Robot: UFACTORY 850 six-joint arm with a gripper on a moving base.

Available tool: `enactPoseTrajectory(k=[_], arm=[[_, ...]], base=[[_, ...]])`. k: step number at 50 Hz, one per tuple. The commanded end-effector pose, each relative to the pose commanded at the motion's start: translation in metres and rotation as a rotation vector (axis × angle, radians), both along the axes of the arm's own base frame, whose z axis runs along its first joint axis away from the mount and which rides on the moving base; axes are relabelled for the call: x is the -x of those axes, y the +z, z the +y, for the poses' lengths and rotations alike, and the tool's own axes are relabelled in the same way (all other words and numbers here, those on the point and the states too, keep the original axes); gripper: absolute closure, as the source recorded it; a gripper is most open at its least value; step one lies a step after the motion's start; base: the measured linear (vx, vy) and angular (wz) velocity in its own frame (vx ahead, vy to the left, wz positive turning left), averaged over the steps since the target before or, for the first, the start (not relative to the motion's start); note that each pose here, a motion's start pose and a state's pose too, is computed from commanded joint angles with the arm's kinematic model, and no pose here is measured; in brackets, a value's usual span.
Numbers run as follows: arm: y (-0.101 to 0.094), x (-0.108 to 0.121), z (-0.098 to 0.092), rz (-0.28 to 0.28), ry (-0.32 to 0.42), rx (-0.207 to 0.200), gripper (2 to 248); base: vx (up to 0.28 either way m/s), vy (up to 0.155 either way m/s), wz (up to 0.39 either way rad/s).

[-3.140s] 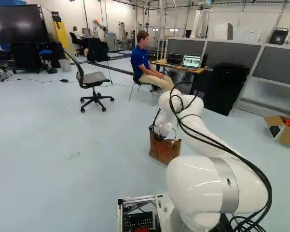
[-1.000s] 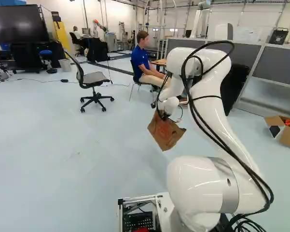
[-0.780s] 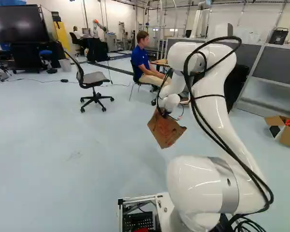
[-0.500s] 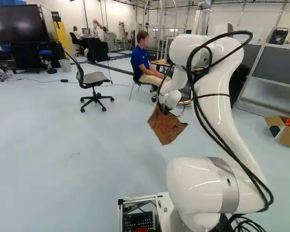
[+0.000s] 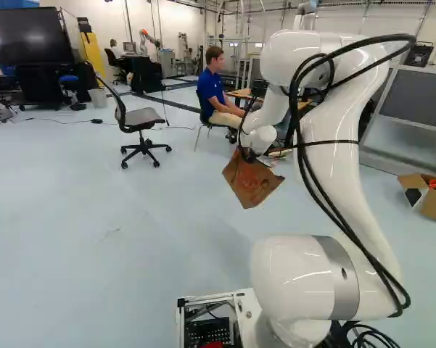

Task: Pick up the grocery bag from the ground

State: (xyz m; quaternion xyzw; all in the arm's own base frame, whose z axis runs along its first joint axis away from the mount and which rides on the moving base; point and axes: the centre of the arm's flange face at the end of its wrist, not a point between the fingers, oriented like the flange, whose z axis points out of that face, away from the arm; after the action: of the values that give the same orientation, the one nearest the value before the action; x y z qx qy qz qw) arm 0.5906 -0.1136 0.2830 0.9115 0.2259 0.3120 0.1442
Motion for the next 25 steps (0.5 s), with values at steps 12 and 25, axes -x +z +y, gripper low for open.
enactPoseTrajectory(k=[12,25], arm=[[0.0018,0.0006,0.0003,-0.003,0.000,0.000,228],[0.0055,0.0048,0.0030,-0.013,-0.006,-0.006,228]], base=[[0.000,0.000,0.000],[0.000,0.000,0.000]])
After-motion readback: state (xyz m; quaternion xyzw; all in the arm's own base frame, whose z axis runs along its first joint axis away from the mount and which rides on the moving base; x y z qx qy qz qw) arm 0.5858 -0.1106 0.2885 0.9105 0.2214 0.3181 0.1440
